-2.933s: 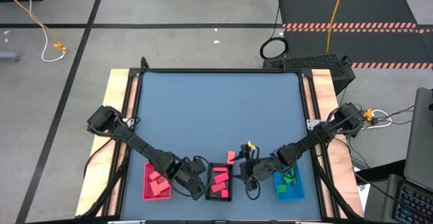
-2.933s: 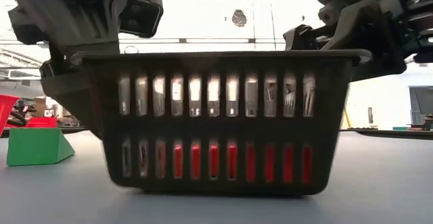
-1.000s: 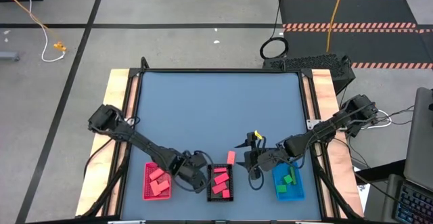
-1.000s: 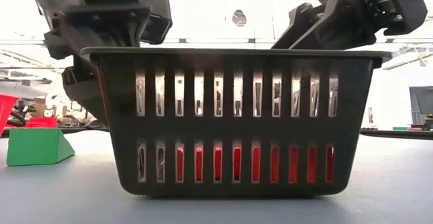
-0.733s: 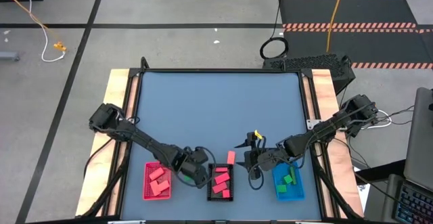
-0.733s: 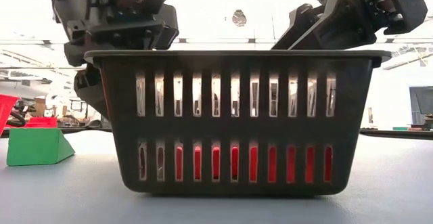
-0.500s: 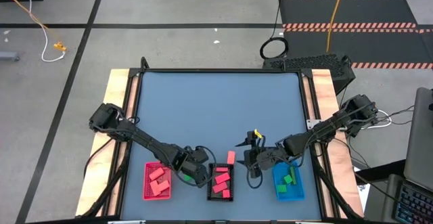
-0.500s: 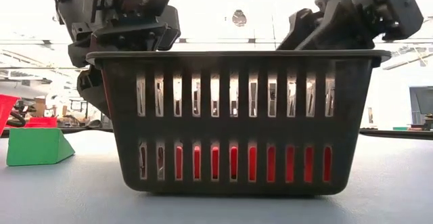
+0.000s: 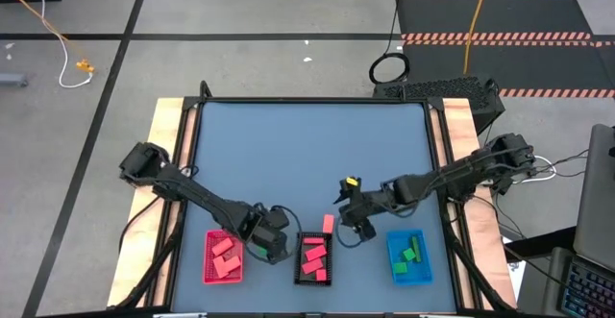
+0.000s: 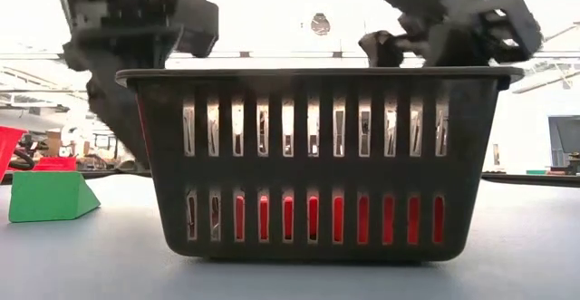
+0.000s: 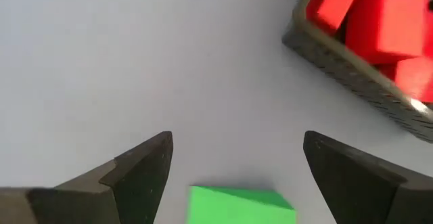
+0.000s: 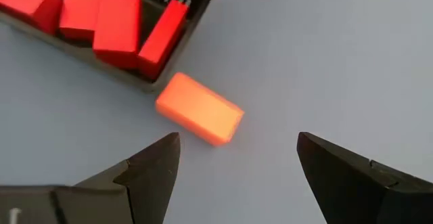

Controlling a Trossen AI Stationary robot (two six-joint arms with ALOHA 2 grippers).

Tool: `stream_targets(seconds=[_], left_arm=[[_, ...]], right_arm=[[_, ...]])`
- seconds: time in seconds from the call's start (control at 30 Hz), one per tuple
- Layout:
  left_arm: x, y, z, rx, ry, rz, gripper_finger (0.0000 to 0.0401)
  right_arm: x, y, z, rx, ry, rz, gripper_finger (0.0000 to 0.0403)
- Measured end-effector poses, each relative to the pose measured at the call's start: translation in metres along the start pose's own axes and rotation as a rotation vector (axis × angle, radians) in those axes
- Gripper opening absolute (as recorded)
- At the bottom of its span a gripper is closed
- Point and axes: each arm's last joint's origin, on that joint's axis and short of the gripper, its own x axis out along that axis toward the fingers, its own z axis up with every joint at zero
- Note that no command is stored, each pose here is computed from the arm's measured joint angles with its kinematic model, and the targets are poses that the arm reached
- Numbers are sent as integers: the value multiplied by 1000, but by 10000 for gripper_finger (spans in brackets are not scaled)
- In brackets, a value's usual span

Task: Sort & place blocks by color
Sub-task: Put the orange block into the red bin

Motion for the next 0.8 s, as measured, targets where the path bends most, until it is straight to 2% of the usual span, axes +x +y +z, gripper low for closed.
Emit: stream_targets(seconds=[0.1,0.23,0.4,0.53,0.67,0.8], left_arm=[[-24,3,8,43,-91,-20,335],[-61,10,16,109,-264,4,335],[-107,17,21,194,-514,52,335],[-131,20,24,256,-655,72,335],[-137,20,26,299,-694,79,335],[-136,21,28,299,-691,85,335]], right_arm=[[-7,-13,22,-33,-8,19,290],[-4,-20,38,-63,-7,80,290],[21,-18,35,-81,53,166,290],[47,-12,24,-134,122,214,290],[62,-9,15,-174,172,235,290],[66,-9,17,-211,152,232,290]])
